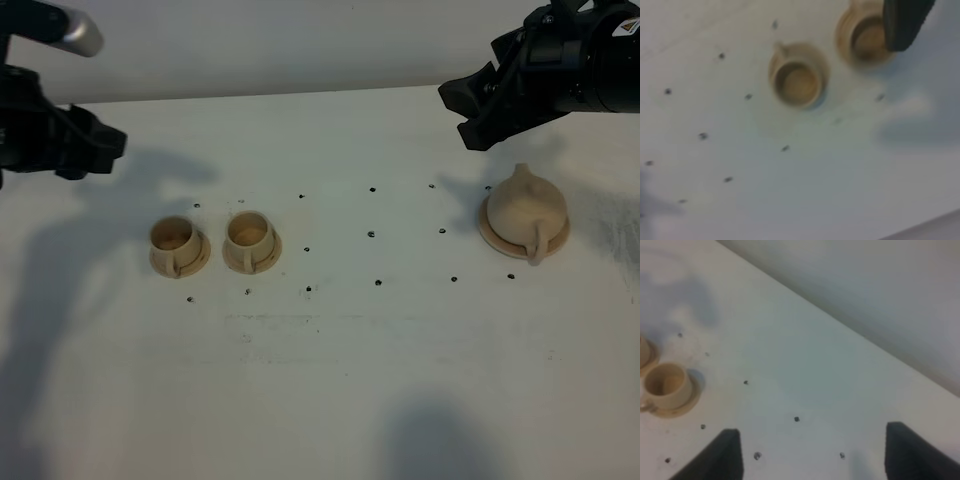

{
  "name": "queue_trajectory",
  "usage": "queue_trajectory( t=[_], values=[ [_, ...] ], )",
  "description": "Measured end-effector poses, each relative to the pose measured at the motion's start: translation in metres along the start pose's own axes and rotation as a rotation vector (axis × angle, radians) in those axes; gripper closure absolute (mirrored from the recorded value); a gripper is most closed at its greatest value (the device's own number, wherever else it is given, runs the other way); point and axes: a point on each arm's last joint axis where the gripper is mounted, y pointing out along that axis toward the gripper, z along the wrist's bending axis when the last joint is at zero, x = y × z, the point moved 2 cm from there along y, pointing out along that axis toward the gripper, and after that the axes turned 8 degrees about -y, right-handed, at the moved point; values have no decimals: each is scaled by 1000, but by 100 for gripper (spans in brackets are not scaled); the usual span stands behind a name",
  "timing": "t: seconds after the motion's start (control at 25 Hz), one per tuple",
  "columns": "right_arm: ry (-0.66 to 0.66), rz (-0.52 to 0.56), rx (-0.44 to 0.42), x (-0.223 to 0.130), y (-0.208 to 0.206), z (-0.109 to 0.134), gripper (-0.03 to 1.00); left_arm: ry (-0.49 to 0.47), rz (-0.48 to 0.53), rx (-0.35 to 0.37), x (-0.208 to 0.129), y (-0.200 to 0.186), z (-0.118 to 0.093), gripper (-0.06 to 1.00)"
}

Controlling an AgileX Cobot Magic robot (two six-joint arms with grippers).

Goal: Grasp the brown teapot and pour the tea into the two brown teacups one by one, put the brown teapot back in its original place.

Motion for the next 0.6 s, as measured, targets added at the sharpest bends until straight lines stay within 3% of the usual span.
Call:
queue_trajectory(
  t=[0.16, 0.28, 0.6],
  values=[
    [26, 3, 2, 0, 0, 0, 39, -93, -1, 74, -3, -33, -1, 48],
    [32, 5, 6, -1, 0, 1, 39, -129, -60, 105, -11, -60, -7, 53],
    [56, 0, 1, 1, 0, 0, 39, -183, -164, 129, -63, -108, -27, 61]
  ],
)
